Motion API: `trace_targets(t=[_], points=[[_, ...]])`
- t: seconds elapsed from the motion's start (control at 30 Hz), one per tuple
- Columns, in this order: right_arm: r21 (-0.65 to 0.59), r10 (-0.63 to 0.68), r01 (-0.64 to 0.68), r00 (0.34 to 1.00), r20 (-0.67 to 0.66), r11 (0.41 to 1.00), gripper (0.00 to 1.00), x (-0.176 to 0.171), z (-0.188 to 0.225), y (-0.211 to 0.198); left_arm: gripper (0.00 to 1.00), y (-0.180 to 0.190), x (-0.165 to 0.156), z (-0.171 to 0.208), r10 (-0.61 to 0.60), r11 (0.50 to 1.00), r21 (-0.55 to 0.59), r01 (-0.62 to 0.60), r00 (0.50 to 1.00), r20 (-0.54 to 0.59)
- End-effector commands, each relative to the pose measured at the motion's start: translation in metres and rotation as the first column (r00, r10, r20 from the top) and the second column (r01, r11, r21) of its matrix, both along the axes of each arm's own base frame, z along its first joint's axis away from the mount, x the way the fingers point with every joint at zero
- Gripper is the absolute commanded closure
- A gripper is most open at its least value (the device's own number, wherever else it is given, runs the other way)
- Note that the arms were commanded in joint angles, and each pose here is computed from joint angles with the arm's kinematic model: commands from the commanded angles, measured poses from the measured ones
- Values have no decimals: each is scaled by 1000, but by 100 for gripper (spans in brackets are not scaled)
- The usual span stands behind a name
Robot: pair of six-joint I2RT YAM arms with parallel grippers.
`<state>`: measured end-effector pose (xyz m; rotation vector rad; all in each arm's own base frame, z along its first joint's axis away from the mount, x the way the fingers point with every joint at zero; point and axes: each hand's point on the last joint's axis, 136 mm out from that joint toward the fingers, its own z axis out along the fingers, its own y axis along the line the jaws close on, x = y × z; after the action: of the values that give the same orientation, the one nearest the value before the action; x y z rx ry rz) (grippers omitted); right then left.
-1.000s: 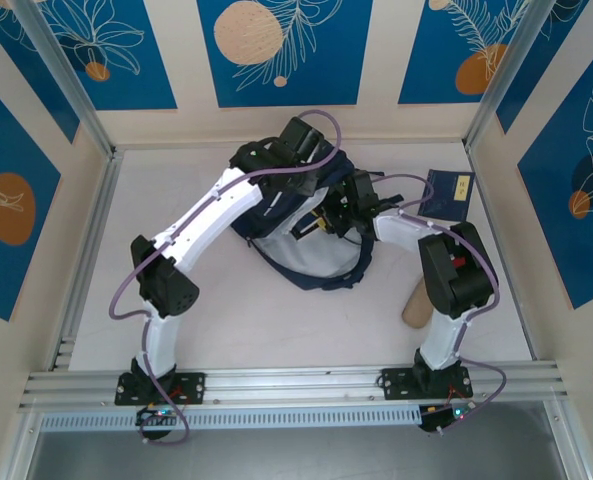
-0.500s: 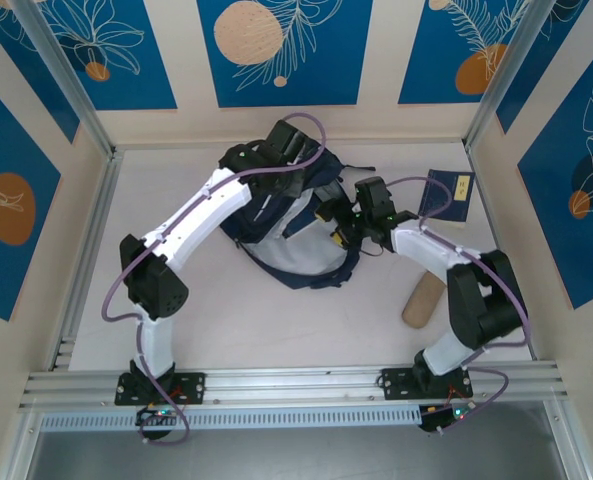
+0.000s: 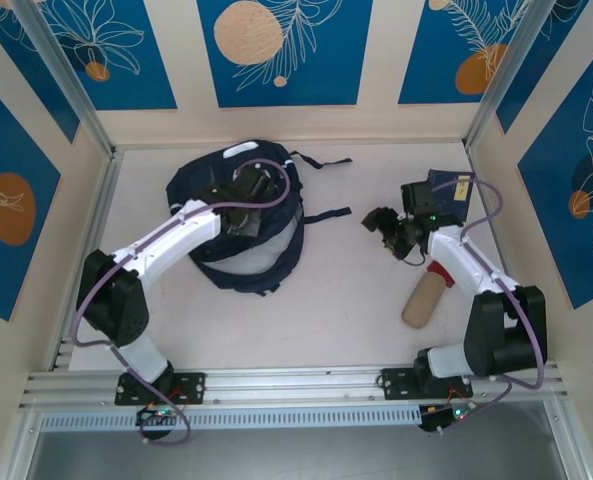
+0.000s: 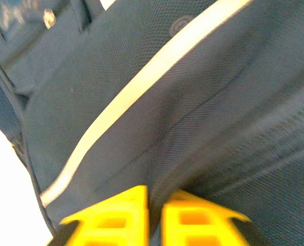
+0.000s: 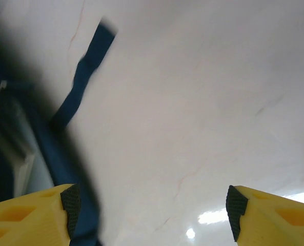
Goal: Pack books, pencil case, and school supplies into a backpack
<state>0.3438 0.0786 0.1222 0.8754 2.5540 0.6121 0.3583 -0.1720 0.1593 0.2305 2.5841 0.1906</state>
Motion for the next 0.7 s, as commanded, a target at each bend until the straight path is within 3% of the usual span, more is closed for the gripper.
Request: trace_targets(t=[0.0, 0.07, 0.13, 0.23, 0.47, 0.67], points=[[-162, -16, 9, 999, -38, 987, 23, 14, 7, -37, 58, 12, -15, 1, 111, 990, -90, -111, 994, -11], [-228, -51, 38, 997, -54, 973, 23, 29, 7, -58, 32, 10, -23, 1, 129, 981, -143, -132, 991, -26], [-280, -89, 66, 994, -70, 958, 22, 43, 5, -78, 18, 12, -27, 2, 154, 974, -165, -158, 987, -34], [-360, -151, 103, 983, -108, 927, 22, 61, -4, -111, 5, 18, -31, 6, 177, 966, -188, -180, 984, -31], [-494, -271, 140, 941, -203, 858, 21, 86, -27, -188, 0, 25, -40, 12, 191, 942, -271, -197, 980, -50], [-540, -262, 80, 926, -270, 838, 19, 100, -43, -226, 0, 26, -43, 21, 184, 926, -327, -191, 981, -53]])
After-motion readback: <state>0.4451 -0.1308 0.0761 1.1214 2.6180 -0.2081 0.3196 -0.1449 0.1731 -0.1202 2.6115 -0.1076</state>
